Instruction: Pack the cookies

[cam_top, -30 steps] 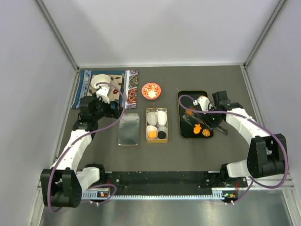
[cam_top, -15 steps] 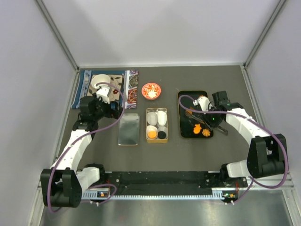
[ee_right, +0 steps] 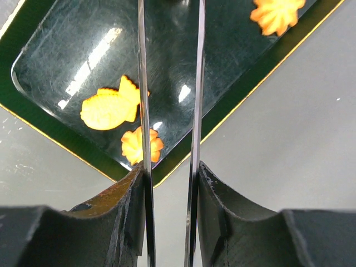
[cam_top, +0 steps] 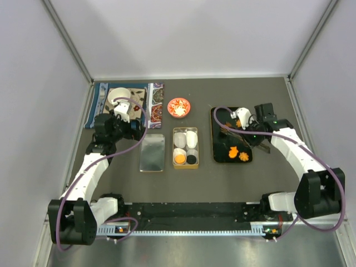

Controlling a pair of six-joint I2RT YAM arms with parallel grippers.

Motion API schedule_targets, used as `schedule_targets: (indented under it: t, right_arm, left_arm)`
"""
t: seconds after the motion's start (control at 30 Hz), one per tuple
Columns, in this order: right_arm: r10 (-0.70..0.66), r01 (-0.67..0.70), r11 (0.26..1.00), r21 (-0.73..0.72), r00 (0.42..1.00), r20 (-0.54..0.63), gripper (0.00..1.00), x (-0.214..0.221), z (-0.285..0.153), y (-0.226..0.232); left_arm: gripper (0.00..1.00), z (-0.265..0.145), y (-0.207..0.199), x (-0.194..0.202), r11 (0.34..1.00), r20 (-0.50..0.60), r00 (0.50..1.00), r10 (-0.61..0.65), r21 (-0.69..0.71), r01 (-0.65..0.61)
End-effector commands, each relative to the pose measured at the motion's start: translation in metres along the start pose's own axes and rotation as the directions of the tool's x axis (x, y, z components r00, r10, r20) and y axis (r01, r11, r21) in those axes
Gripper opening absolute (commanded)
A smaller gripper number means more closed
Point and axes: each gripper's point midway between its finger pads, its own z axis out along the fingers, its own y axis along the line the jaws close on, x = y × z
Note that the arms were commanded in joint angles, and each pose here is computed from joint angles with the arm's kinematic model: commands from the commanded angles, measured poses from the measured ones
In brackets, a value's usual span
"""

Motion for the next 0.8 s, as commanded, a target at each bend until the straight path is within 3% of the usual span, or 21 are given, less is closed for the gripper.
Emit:
schedule_targets:
  t: [0.0, 0.47, 0.77]
  right_arm:
    - [-0.013, 0.011, 1.0, 0.021, 0.993, 0.119, 0.21, -0.036, -0.029, -0.003]
    - [-0.136, 0.158, 0.985, -0.071, 0.96, 0.244, 0.21, -0.096, -0.061, 0.048]
    - [-0.238, 0.273, 0.953, -0.132, 0.944, 0.23, 0.21, -0.111, -0.048, 0.091]
  left_arm:
    - [0.99, 0.001, -0.002, -0.013, 1.0, 0.038, 0.999, 0.026, 0.016, -0.026]
    - [0.99, 0.002, -0.001, -0.015, 1.0, 0.039, 0.999, 0.022, 0.011, -0.022]
    - [0.99, 0.002, 0.0, -0.014, 1.0, 0.037, 0.999, 0.024, 0.007, -0.024]
